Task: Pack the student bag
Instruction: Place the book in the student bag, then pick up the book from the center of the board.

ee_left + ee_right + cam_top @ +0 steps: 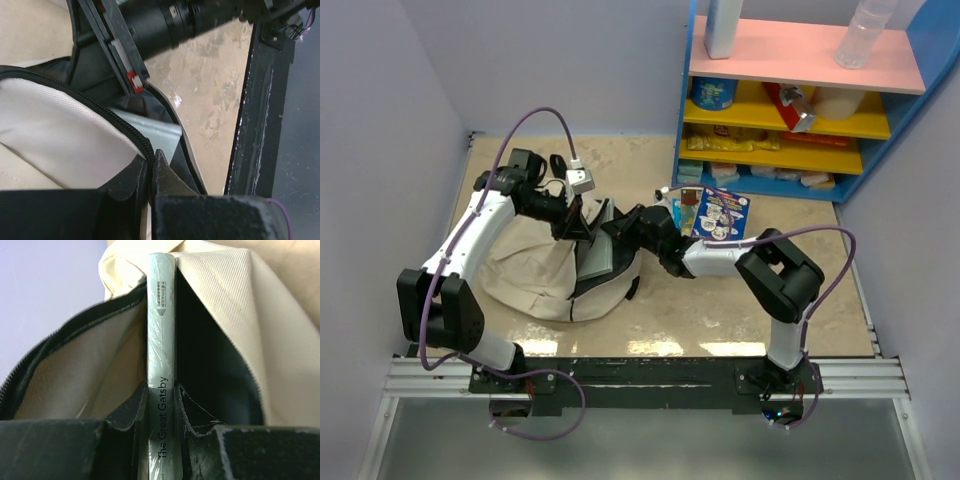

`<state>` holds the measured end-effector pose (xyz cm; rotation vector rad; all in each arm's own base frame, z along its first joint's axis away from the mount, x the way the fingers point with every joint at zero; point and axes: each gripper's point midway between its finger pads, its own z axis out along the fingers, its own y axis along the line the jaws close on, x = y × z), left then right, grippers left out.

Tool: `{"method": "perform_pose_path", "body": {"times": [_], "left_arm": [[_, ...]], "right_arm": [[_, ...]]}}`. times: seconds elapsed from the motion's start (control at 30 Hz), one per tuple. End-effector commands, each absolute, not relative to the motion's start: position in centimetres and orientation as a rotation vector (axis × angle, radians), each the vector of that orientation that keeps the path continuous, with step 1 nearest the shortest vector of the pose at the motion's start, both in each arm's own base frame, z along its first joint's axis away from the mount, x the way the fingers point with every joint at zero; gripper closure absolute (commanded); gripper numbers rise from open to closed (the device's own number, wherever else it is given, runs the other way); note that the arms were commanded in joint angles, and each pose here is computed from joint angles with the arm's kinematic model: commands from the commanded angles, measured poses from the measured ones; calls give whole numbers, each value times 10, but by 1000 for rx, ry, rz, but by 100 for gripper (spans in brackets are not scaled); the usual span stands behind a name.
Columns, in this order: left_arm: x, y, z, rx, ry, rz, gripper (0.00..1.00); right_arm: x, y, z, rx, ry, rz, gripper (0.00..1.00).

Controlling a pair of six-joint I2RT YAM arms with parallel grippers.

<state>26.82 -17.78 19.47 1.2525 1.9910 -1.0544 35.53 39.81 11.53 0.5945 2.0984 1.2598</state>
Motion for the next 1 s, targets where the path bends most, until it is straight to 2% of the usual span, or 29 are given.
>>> {"method": "perform_pose_path", "body": {"times": [0.0, 0.13, 0.17, 0.27, 0.3, 0.33, 0.37, 0.43, 0.47, 0.53, 0.6, 0.83, 0.97], "left_arm": [[285, -197, 247, 1205, 1792, -1070, 100], [292, -200, 258, 1177, 1762, -1063, 100], [293, -200, 258, 1170, 1765, -1065, 100], [295, -199, 252, 1175, 1786, -1055, 100], [292, -198, 248, 1178, 1805, -1062, 100], [292, -197, 245, 1184, 1816, -1064, 100], [292, -195, 241, 1196, 1820, -1048, 100], [288, -194, 236, 1200, 1834, -1050, 100], [288, -193, 233, 1206, 1836, -1040, 100], [287, -191, 228, 1204, 1841, -1038, 100], [287, -190, 224, 1203, 1849, -1033, 100], [286, -185, 211, 1198, 1884, -1037, 100], [286, -183, 207, 1198, 1899, -1035, 100]], "right_arm": [[376, 429, 242, 615, 1675, 1543, 100], [373, 452, 225, 655, 1703, 1546, 100], [375, 457, 205, 661, 1755, 1508, 100], [377, 473, 201, 617, 1781, 1482, 100], [378, 475, 202, 590, 1799, 1451, 97], [380, 477, 206, 574, 1810, 1431, 86], [377, 476, 196, 552, 1866, 1386, 63], [376, 468, 198, 500, 1894, 1333, 45], [372, 464, 193, 463, 1935, 1308, 33], [367, 455, 203, 361, 1942, 1256, 15], [362, 443, 192, 287, 2025, 1154, 11], [352, 378, 223, 187, 2030, 945, 11], [371, 292, 245, 319, 2002, 797, 13]]}}
